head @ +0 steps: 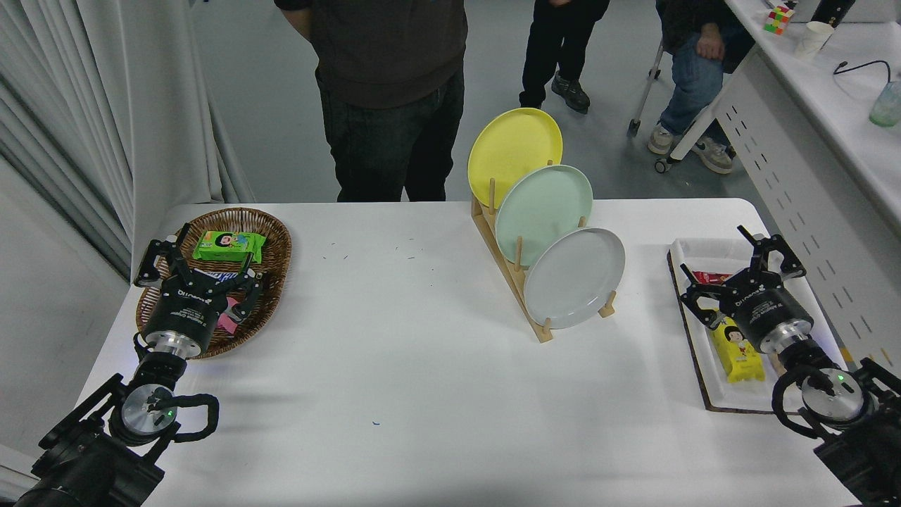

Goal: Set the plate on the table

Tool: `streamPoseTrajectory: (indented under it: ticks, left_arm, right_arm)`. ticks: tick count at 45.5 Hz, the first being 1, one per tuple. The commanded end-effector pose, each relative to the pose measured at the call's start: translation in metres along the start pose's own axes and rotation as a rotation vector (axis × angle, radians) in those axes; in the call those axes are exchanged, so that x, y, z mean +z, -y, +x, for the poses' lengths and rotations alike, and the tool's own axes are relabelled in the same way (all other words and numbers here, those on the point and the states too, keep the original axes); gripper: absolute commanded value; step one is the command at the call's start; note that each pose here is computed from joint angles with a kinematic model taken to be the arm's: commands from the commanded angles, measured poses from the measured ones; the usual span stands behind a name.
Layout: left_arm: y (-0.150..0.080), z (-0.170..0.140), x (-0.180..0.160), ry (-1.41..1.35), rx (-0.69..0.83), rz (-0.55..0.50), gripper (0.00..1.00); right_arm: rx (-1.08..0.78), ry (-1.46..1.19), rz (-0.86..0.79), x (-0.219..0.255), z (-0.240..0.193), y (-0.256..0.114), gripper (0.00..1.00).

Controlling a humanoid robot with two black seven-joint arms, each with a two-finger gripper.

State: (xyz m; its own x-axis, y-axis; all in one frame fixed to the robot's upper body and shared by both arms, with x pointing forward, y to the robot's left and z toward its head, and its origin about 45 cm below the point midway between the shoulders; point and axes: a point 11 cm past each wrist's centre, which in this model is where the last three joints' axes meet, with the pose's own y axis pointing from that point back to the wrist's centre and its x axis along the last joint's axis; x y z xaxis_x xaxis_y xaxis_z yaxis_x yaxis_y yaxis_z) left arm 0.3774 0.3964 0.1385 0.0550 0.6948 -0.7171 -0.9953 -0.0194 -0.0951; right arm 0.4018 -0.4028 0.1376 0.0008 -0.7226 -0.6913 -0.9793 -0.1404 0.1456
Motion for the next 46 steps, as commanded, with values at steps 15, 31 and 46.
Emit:
streamPoseTrajectory:
  ticks: [15,31,46]
  left_arm:
    - [0.000,0.000,0.000,0.000,0.001,0.001,0.98]
    - [0.000,0.000,0.000,0.000,0.001,0.001,0.98]
    - [0.000,0.000,0.000,0.000,0.000,0.000,0.98]
  right_arm:
    - [-0.028,-0.090,-0.116,-0.022,-0.007,-0.014,1.00]
    - [-0.085,-0.249,-0.218,-0.051,-0.031,-0.015,1.00]
    - [0.008,-0.294,-0.381,-0.066,-0.038,-0.020,1.00]
